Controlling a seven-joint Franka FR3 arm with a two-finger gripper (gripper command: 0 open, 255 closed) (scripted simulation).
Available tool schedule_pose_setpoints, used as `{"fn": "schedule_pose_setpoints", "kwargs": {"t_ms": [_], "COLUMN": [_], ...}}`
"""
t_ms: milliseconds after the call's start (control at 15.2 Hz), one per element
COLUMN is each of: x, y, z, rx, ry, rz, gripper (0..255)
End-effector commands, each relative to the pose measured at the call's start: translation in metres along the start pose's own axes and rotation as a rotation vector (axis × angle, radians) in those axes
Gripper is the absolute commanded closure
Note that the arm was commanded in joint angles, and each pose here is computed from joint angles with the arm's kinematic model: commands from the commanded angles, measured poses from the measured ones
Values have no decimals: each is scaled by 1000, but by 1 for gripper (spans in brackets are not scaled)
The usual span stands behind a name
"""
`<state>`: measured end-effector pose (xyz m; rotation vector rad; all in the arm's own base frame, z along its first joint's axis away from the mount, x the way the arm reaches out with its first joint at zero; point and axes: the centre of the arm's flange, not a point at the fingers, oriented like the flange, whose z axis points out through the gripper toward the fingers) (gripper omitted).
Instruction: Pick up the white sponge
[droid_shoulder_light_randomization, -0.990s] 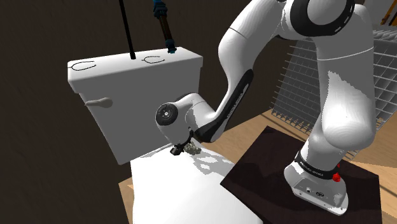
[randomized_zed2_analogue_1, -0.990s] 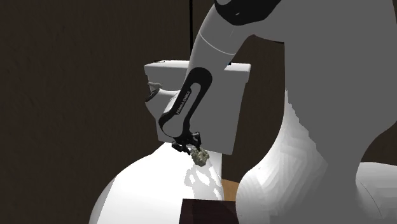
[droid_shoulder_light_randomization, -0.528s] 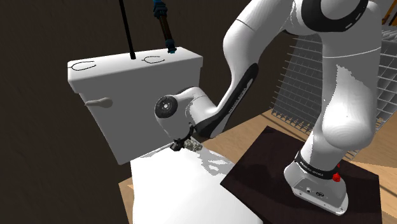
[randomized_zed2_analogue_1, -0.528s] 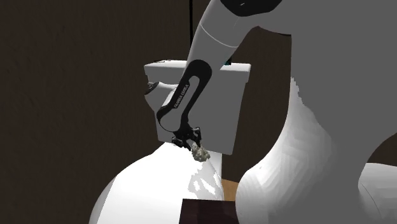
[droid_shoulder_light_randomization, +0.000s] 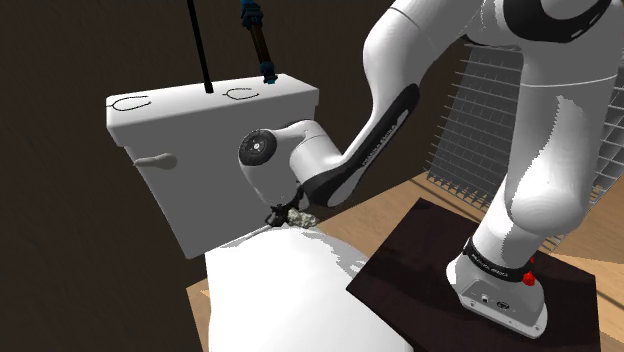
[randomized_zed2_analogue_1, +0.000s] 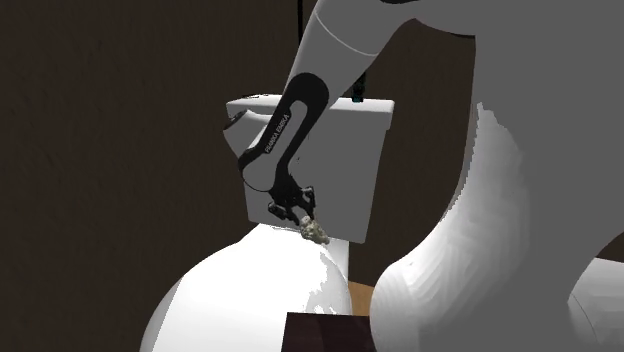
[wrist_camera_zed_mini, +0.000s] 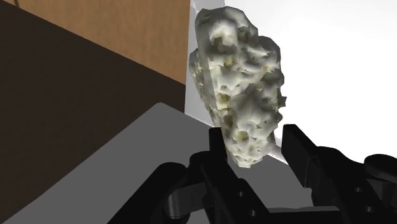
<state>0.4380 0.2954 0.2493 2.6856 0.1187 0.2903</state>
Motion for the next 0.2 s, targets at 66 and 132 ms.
{"fn": "schedule_pose_setpoints", "kwargs": {"t_ms": [66,132], "x": [1,1], "y": [7,7], "z": [-10,-10], "rx": [0,0], "ry": [0,0], "rz": [0,0], "gripper": [255,255]}}
